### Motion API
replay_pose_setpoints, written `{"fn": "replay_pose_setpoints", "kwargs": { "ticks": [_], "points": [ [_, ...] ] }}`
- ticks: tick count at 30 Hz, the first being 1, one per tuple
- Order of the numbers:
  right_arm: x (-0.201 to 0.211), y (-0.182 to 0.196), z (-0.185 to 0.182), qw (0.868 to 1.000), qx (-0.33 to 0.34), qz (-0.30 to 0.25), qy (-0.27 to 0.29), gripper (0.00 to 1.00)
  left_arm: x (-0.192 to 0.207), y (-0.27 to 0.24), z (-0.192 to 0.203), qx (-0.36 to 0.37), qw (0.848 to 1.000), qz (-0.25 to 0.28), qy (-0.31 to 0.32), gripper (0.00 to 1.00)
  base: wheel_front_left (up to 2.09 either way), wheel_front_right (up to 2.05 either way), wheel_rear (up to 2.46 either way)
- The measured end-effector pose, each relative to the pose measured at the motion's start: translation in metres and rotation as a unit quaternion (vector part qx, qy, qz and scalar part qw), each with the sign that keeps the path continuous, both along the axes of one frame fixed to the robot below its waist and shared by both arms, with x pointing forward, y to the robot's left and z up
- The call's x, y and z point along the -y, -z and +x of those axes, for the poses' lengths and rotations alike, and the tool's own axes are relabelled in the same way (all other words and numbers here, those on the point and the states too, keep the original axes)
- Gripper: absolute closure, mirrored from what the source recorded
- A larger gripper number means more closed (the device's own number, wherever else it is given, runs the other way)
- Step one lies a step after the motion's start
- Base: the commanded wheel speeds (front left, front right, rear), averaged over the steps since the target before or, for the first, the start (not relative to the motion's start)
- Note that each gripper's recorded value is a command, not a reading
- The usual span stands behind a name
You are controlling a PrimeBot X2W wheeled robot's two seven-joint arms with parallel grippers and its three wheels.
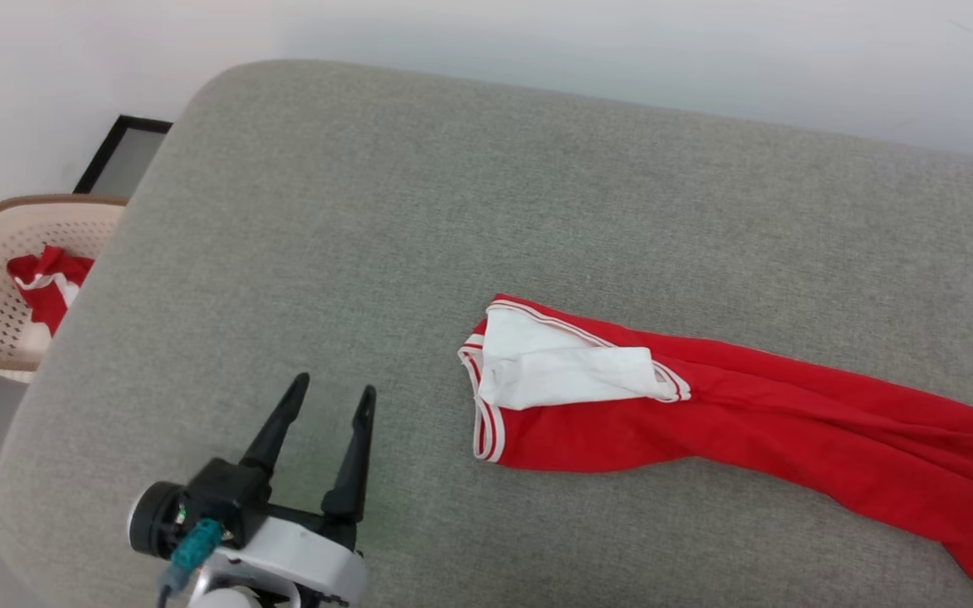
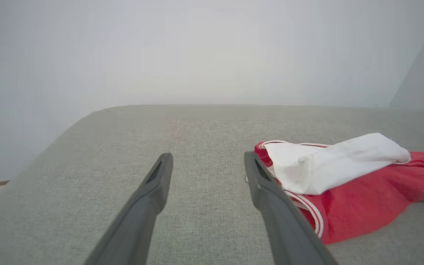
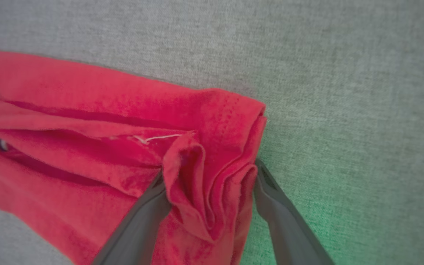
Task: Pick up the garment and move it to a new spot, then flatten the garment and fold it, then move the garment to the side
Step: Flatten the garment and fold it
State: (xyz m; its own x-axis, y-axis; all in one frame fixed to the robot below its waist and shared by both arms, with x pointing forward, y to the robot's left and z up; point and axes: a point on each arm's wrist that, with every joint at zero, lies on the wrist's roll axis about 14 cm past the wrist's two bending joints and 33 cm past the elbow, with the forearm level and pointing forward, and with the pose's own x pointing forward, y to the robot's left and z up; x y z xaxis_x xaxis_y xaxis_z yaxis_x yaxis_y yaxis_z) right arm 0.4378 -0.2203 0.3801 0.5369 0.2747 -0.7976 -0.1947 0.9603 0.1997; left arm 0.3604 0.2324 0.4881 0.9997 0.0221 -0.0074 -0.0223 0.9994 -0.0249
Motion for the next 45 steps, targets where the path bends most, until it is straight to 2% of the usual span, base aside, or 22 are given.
{"fn": "replay_pose_setpoints", "kwargs": {
  "ticks": [1, 2, 3, 8, 12, 18, 23, 25, 27, 29, 32, 36, 39, 45],
  "points": [
    [0.000, 0.000, 0.000, 1.000, -0.001, 0.000, 0.000, 0.29, 0.002, -0.001, 0.001, 0.003, 1.000, 0.003, 0.001, 0.00, 0.00, 0.00, 0.00],
    [-0.001, 0.000, 0.000, 1.000, -0.001, 0.001, 0.001, 0.73, 0.003, -0.003, 0.001, 0.006, 1.000, 0.011, 0.002, 0.00, 0.00, 0.00, 0.00],
    [-0.002, 0.000, 0.000, 1.000, 0.001, 0.003, 0.004, 1.00, 0.004, -0.003, 0.002, 0.007, 1.000, 0.014, 0.003, 0.00, 0.00, 0.00, 0.00],
    [-0.011, -0.005, 0.003, 0.999, 0.023, 0.020, 0.012, 1.00, 0.006, -0.003, 0.006, 0.010, 1.000, 0.026, 0.006, 0.00, 0.00, 0.00, 0.00],
    [0.007, -0.016, 0.009, 0.997, 0.054, 0.028, 0.052, 1.00, 0.008, -0.004, 0.009, 0.013, 1.000, 0.024, 0.009, 0.00, 0.00, 0.00, 0.00],
    [0.084, -0.047, 0.015, 0.984, 0.109, -0.011, 0.141, 1.00, 0.019, -0.005, 0.018, 0.021, 1.000, 0.010, 0.021, 0.00, 0.00, 0.00, 0.00],
    [0.169, -0.075, 0.005, 0.961, 0.142, -0.076, 0.223, 1.00, 0.027, -0.009, 0.027, 0.029, 0.999, 0.014, 0.038, 0.00, 0.00, 0.00, 0.00],
    [0.188, -0.081, 0.004, 0.954, 0.151, -0.088, 0.245, 1.00, 0.033, -0.007, 0.031, 0.028, 0.998, 0.012, 0.049, 0.00, 0.00, 0.00, 0.00],
    [0.191, -0.078, 0.001, 0.952, 0.146, -0.087, 0.254, 1.00, 0.039, -0.006, 0.033, 0.026, 0.998, 0.009, 0.059, 0.00, 0.00, 0.00, 0.00],
    [0.184, -0.075, 0.002, 0.954, 0.146, -0.076, 0.252, 1.00, 0.044, -0.007, 0.034, 0.028, 0.997, 0.002, 0.067, 0.00, 0.00, 0.00, 0.00],
    [0.159, -0.072, 0.008, 0.963, 0.144, -0.058, 0.221, 1.00, 0.051, -0.011, 0.034, 0.034, 0.996, -0.003, 0.078, 0.00, 0.00, 0.00, 0.00],
    [0.097, -0.073, 0.015, 0.978, 0.145, -0.005, 0.150, 1.00, 0.055, -0.013, 0.033, 0.037, 0.995, 0.000, 0.088, 0.00, 0.00, 0.00, 0.00],
    [0.049, -0.086, 0.018, 0.983, 0.155, 0.041, 0.093, 1.00, 0.053, -0.018, 0.031, 0.043, 0.996, 0.000, 0.084, 0.00, 0.00, 0.00, 0.00],
    [-0.044, -0.117, 0.014, 0.978, 0.178, 0.108, -0.028, 1.00, 0.045, -0.020, 0.024, 0.046, 0.997, -0.003, 0.068, 0.00, 0.00, 0.00, 0.00]
  ]
}}
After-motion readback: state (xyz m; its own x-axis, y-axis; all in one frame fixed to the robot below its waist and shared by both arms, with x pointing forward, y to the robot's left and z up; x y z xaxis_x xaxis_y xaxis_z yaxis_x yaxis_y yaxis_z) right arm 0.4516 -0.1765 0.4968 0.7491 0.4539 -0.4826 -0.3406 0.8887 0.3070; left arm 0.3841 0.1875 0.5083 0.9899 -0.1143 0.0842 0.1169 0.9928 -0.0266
